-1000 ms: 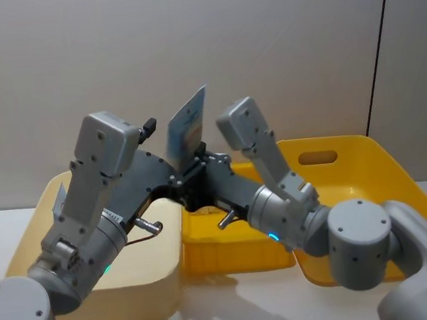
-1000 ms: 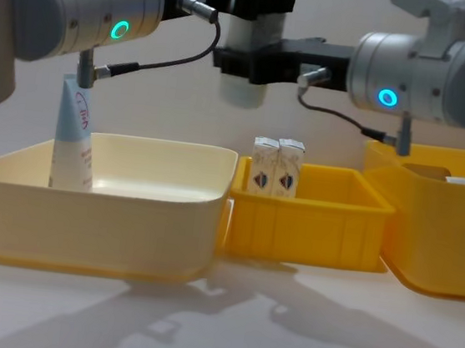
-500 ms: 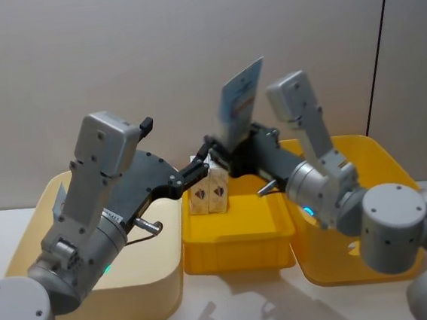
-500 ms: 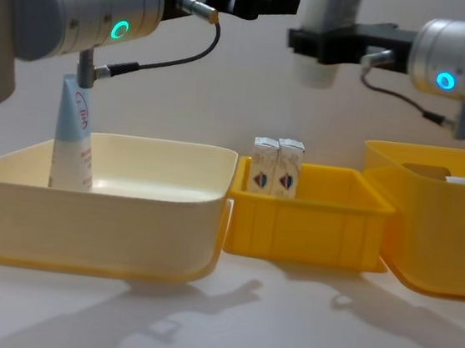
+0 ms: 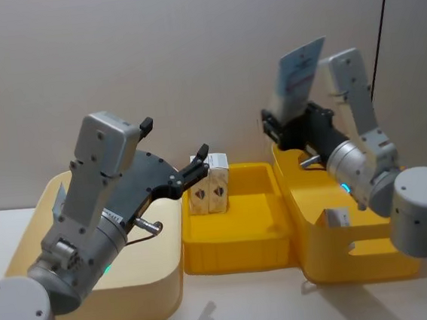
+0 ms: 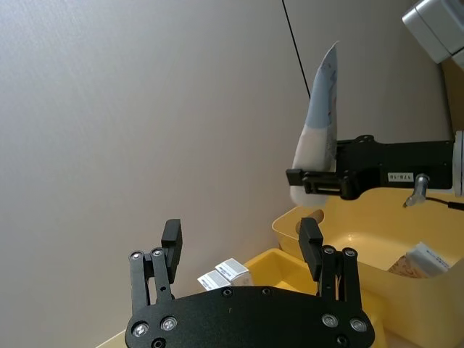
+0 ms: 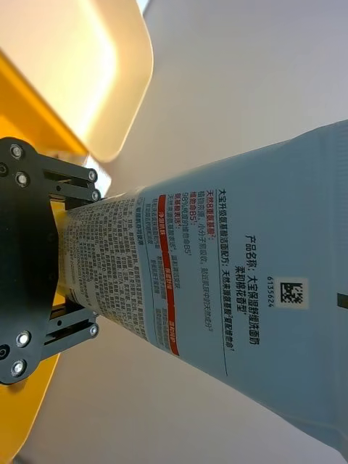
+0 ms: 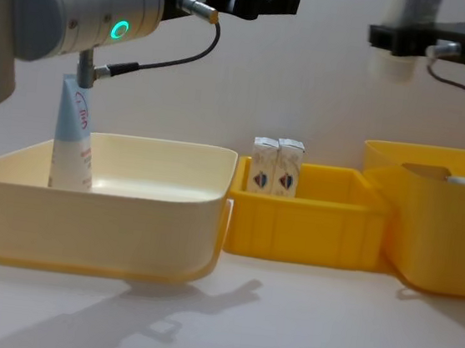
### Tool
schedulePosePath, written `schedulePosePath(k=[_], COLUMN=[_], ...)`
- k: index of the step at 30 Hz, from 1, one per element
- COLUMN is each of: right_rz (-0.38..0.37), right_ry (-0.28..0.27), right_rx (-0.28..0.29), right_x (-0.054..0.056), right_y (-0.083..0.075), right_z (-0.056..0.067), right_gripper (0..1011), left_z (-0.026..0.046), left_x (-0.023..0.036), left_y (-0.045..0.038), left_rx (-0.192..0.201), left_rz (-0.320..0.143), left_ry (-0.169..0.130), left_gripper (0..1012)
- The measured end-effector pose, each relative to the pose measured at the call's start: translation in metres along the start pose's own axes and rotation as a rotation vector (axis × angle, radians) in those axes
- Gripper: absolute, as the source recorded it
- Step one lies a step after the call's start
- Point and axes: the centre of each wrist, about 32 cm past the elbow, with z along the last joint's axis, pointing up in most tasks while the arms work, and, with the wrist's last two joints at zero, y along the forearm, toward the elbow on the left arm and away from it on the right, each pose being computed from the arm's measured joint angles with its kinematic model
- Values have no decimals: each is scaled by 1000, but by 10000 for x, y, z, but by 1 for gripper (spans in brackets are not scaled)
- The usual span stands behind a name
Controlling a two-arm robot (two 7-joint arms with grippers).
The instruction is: Bimanual collaborative sorting of washing and personal care products
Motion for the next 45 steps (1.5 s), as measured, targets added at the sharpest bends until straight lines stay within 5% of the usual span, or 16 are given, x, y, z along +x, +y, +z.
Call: schedulePosePath(k=[12,26,38,45], right_rz=[-164,-238,-224,-226], right_ry=[21,63,99,110], right_rx=[-116,-311,-415,-445], right_x=[342,709,867,915], right_y=[90,392,651,677], right_z=[-41,-167,-275,-286], right_gripper=[576,577,944,1001], left_z=[0,0,0,0], left_x=[0,0,0,0], left_y=[0,0,0,0], left_rx=[0,0,0,0], left_rz=[0,0,0,0], left_ry=[0,0,0,0], left_gripper=[1003,1003,1003,1003])
